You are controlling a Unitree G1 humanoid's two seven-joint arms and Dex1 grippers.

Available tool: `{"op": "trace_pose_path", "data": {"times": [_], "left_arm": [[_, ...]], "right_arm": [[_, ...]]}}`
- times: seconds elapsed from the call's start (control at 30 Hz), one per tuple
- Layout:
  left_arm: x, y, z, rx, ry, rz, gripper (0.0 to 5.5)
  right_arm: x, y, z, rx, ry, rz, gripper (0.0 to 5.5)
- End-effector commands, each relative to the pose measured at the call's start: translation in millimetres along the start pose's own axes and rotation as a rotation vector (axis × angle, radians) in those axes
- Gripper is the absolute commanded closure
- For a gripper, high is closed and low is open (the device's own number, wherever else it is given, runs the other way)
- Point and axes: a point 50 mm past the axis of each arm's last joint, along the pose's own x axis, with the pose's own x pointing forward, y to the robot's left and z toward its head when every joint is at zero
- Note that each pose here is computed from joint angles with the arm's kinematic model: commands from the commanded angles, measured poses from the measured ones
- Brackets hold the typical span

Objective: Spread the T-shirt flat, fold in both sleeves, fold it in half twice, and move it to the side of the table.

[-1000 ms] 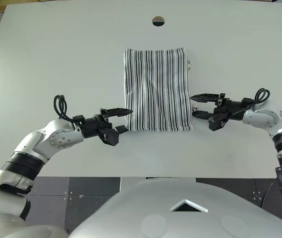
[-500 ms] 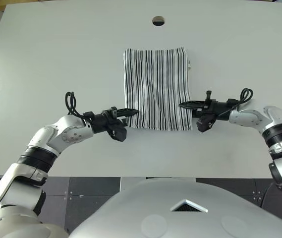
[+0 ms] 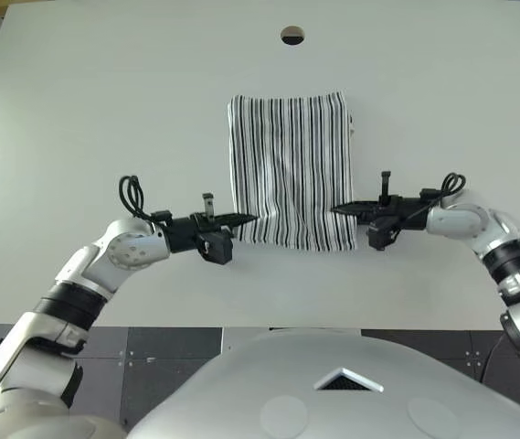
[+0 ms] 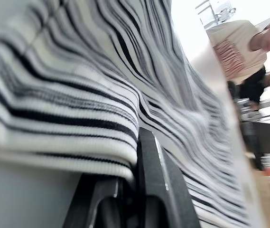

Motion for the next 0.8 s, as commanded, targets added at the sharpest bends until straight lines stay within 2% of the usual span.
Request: {"op": "trace_pose_path", "data": {"times": [0.03, 0.17, 0.33, 0.6, 0.8], "left_arm": [[-32.1, -8.4, 43.8, -0.445, -0.156, -0.274, 5.33], [-41.6, -4.5, 57.4, -0.532, -0.198, -0.335, 5.33], [-46.1, -7.5, 55.3, -0.565, -0.168, -0.359, 5.33], [-49.3, 13.5, 29.9, -0.557, -0.14, -0.147, 5.33], [-53.0, 32.1, -0.9, -0.558, -0.073, 0.02, 5.33]], "right_arm": [[-26.4, 6.6, 27.4, 0.321, -0.112, 0.143, 5.4], [-41.7, -0.6, 41.3, 0.448, -0.175, 0.18, 5.4], [-49.7, -11.8, 56.6, 0.543, -0.275, 0.183, 5.4], [-34.8, -37.2, 50.0, 0.491, -0.29, -0.02, 5.4], [-18.9, -48.5, 32.7, 0.461, -0.194, -0.127, 5.4]]}}
